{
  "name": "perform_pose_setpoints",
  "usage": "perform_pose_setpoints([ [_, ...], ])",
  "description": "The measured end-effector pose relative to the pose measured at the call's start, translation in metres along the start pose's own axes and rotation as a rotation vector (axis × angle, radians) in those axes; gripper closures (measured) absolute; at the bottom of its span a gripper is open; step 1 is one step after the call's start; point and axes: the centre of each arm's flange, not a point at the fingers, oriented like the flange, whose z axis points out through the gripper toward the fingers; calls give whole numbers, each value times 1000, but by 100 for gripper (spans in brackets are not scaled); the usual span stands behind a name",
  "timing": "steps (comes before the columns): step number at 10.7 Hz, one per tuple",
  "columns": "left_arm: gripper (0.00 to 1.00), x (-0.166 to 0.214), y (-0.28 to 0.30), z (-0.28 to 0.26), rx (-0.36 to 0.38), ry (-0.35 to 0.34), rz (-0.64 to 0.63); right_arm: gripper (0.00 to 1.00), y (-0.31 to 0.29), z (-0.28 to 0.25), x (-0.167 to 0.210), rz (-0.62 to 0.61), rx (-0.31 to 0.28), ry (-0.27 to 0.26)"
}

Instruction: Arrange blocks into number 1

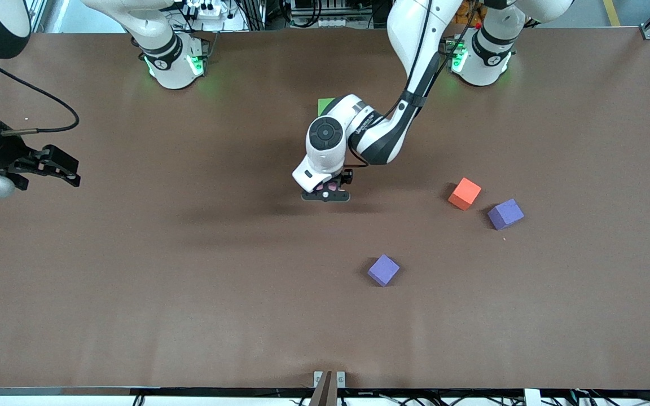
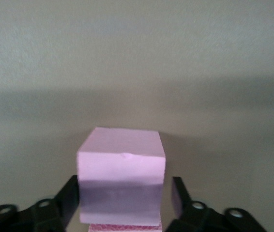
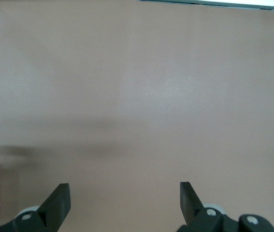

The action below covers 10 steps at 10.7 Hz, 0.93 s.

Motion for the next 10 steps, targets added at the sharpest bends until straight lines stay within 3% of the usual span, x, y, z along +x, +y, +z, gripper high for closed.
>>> perform_pose_setpoints([
  [1,0,5,0,-15,-15,22,-2,0,-1,0,0,-1,0,0],
  [4,0,31,-17,-112,-104,107,-42,0,-1,0,0,-1,0,-4],
  [6,0,47,-61,-198,-123,133,-99,0,0,1,0,1,0,-7],
  [10,0,73,-190,-311,-10,187,-221,0,2,4,1,4,0,-11],
])
